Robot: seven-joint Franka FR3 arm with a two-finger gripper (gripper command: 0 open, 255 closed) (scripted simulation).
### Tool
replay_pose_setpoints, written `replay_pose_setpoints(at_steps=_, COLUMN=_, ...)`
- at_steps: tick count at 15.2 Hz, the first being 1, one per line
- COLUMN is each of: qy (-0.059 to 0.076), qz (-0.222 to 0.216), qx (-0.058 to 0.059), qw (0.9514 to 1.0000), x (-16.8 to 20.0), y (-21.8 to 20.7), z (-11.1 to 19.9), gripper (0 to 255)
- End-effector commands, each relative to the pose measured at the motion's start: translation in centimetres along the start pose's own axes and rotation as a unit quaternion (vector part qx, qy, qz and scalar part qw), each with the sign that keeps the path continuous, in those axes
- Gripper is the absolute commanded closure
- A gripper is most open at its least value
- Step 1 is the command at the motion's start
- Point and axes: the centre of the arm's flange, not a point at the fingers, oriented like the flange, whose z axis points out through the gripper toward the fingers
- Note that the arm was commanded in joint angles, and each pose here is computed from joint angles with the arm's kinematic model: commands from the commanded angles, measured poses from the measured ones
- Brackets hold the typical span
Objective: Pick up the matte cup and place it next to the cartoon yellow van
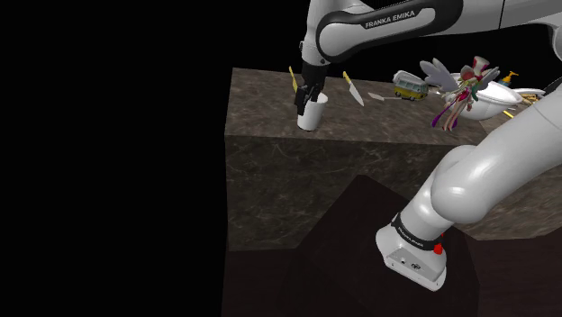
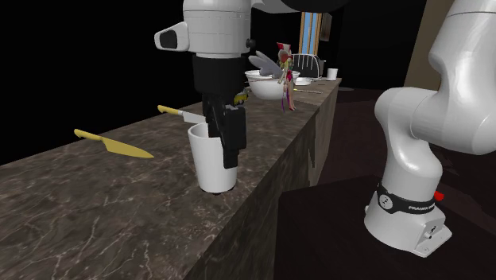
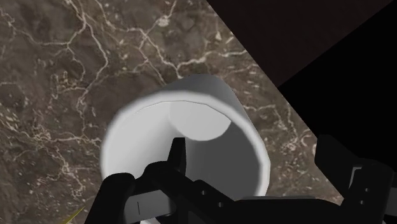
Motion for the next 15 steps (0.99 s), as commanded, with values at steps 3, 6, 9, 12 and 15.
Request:
replay_pose_setpoints(at_steps=3, qy=0.0, qz=0.0, qx=0.0, qw=1.0, x=0.0, y=0.0, z=0.0, gripper=255)
replay_pose_setpoints(at_steps=6, qy=0.0, qz=0.0, qx=0.0, qw=1.0, x=0.0, y=0.0, z=0.0, gripper=255)
replay_pose_setpoints(at_steps=9, qy=0.0, qz=0.0, qx=0.0, qw=1.0, x=0.0, y=0.0, z=0.0, gripper=255)
replay_pose_setpoints(at_steps=12, qy=0.0, qz=0.0, qx=0.0, qw=1.0, x=0.0, y=0.0, z=-0.5, gripper=255)
replay_pose_setpoints(at_steps=15, qy=0.0, qz=0.0, qx=0.0, qw=1.0, x=0.0, y=0.2, z=-2.1, gripper=255)
